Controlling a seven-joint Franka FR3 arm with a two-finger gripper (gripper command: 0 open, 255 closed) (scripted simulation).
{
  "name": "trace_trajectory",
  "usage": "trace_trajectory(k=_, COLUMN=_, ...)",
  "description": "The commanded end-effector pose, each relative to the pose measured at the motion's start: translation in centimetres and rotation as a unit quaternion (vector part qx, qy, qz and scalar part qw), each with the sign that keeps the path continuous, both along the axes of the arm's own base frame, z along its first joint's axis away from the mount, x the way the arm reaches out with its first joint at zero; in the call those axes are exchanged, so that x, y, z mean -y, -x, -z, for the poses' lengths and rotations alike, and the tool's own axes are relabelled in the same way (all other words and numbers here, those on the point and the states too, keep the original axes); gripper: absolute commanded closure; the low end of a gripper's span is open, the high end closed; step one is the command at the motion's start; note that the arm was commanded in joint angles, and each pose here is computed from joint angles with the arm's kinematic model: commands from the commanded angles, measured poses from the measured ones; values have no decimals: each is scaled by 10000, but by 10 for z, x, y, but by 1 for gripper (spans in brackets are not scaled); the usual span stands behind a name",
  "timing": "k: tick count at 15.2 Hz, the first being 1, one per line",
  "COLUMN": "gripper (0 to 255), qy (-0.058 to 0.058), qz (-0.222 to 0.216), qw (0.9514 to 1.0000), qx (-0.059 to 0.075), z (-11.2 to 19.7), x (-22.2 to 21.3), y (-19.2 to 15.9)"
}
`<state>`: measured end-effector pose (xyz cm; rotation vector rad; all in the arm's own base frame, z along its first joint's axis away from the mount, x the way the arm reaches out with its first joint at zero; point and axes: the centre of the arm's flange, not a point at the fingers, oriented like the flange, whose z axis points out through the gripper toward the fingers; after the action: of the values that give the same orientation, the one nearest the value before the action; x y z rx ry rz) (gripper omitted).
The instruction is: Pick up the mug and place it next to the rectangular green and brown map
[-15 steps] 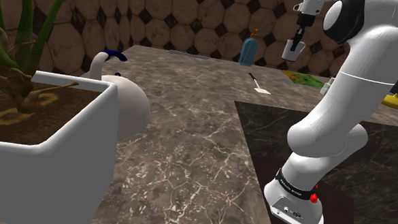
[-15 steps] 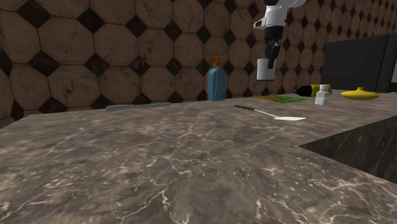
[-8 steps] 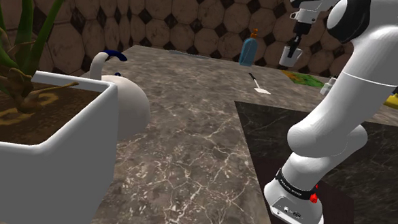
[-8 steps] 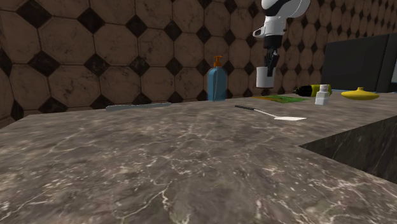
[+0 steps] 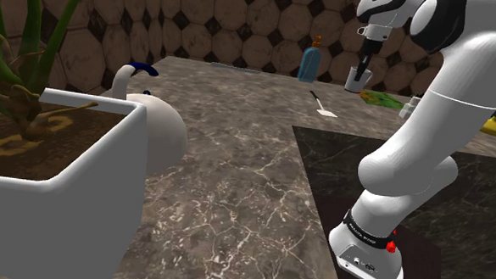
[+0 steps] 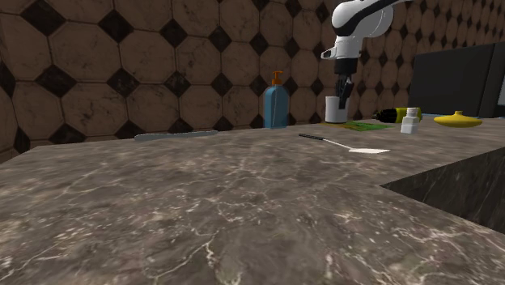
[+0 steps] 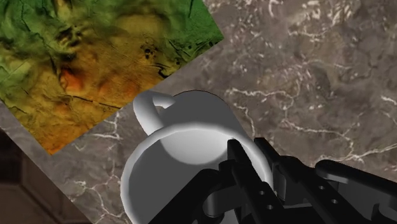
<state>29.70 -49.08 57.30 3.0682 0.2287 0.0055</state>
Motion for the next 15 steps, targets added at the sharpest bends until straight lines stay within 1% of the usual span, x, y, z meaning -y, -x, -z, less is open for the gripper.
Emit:
trace_trajectory(k=1, gripper=255, qy=4, qz=-1, qw=10000, qx=3, z=10, x=0, y=0)
trace_trajectory(k=3, gripper=255, qy=4, qz=-1, qw=10000, qx=3, z=20, x=0, y=0)
trace_trajectory(k=10, gripper=255, qy=4, qz=-1, qw=10000, qx=3, z=20, x=0, y=0)
trace_trajectory(k=11, gripper=0, qy=4, qz=-1, qw=10000, qx=3, z=20, x=0, y=0)
trace_trajectory(k=15, gripper=0, qy=4, qz=-1, qw=10000, qx=3, z=20, x=0, y=0)
